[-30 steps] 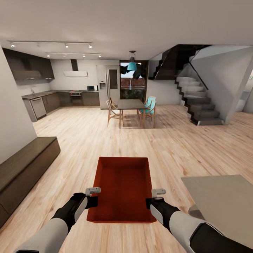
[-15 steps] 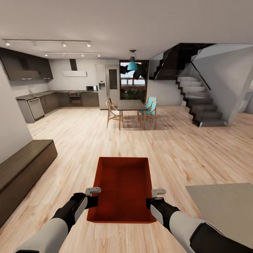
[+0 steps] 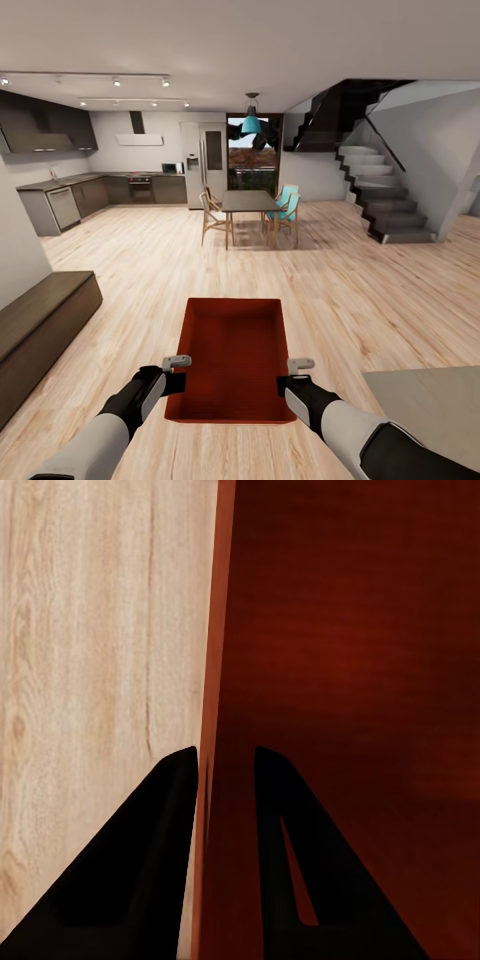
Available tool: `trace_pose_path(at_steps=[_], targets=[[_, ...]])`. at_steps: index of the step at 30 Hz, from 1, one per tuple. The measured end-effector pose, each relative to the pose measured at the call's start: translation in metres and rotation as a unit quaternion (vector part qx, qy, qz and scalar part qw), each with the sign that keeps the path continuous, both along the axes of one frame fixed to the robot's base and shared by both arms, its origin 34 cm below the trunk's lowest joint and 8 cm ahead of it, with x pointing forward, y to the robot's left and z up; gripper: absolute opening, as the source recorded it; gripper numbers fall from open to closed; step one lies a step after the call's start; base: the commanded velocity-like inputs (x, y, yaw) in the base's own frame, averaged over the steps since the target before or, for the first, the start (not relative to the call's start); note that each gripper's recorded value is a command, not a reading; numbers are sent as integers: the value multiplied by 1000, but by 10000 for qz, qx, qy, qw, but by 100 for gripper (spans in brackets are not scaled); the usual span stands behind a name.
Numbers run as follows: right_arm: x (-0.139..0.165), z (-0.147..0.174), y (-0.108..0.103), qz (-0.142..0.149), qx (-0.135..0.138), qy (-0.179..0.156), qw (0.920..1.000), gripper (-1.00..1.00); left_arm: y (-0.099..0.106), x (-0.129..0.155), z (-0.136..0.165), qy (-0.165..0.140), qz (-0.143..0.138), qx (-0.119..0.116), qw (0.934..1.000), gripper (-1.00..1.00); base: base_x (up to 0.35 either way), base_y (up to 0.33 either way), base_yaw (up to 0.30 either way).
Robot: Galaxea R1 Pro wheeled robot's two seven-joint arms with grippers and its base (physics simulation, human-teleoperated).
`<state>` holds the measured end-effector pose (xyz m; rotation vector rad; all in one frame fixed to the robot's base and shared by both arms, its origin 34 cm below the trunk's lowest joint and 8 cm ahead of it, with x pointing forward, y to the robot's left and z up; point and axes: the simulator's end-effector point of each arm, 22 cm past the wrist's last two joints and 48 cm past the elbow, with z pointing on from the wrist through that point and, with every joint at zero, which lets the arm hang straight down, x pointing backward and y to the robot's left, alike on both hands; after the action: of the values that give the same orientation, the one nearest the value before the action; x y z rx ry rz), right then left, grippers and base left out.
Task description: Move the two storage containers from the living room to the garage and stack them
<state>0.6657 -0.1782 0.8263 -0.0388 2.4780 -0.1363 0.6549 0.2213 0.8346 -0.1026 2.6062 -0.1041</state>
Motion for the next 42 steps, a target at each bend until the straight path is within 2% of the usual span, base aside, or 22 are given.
trace_pose_path(at_steps=[17,26,42], targets=[[0,0,0,-3,-1,1,10000,-100,0,0,0,1,2,4,10000,-100,323,0,0],[0,0,0,-6,-3,0,10000,-100,0,0,0,-1,2,5,10000,-100,323,0,-169],[0,0,0,-5,-3,2,10000,-100,0,0,0,1,3,6,10000,-100,323,0,-9]])
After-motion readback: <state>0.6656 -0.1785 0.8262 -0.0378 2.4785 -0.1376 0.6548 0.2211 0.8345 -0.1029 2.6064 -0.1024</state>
